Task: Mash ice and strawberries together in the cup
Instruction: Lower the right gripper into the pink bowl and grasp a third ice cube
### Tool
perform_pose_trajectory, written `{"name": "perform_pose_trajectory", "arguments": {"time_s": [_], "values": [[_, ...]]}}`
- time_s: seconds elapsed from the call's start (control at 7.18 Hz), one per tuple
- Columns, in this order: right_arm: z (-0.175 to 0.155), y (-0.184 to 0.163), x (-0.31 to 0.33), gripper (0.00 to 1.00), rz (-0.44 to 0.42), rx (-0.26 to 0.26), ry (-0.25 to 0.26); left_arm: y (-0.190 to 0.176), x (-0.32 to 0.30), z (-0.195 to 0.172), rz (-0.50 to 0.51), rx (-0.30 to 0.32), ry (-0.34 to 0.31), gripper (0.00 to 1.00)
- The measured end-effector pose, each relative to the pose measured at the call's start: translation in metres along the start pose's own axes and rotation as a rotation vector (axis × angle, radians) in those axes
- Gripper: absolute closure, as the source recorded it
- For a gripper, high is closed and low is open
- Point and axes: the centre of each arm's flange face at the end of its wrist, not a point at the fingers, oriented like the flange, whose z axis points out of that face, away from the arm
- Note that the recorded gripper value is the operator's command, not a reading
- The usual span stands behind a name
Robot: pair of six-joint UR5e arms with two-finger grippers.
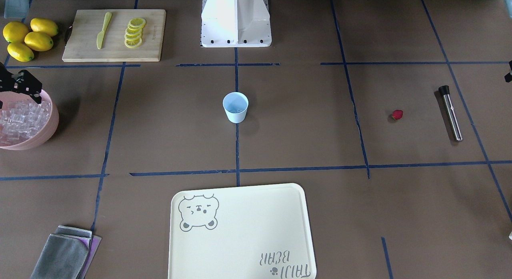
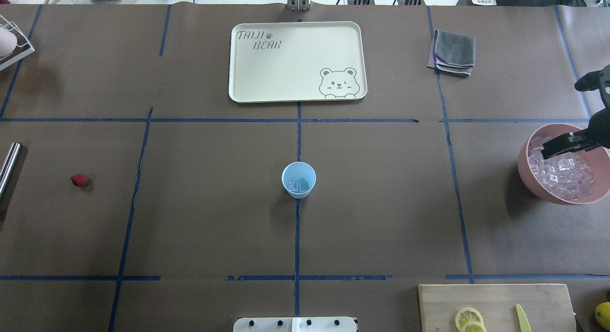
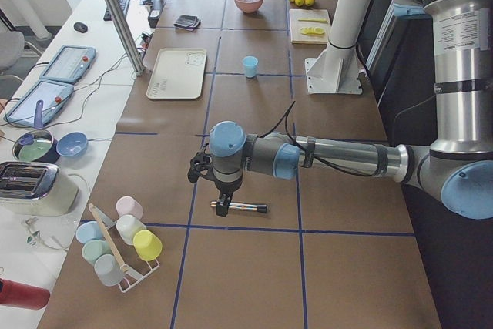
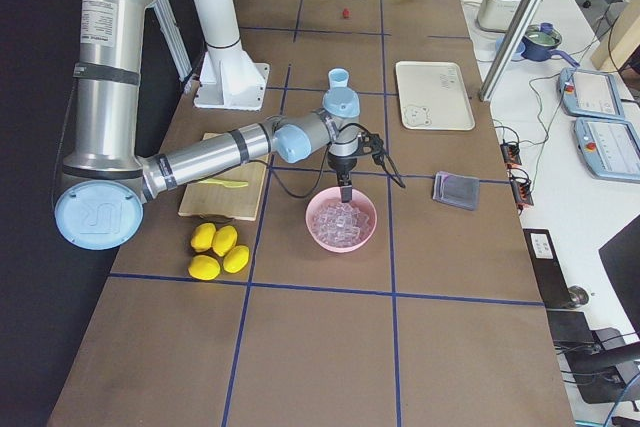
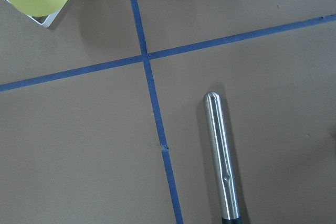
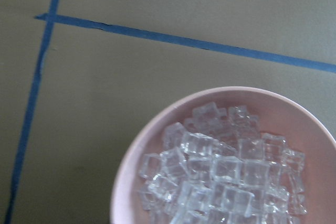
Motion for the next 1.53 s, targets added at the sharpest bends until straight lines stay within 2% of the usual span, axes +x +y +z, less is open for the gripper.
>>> {"name": "perform_pose_trajectory", "arguments": {"time_s": [0.42,0.84,1.39,1.53], "values": [[0.039,0.002,0.03,0.25,0.024,-0.022,0.056,-0.001,0.002,-0.002,0.004,0.004,0.0,0.0],[0.048,-0.002,0.025,0.33,0.006,-0.03,0.06,-0.001,0.002,-0.002,0.005,0.005,-0.001,0.0],[0.052,0.0,0.024,0.72,0.0,-0.041,0.063,-0.001,0.002,-0.002,0.003,0.004,0.0,0.0],[0.053,0.002,0.024,0.74,0.001,-0.046,0.065,-0.001,0.002,-0.002,0.004,0.005,0.0,0.0]]}}
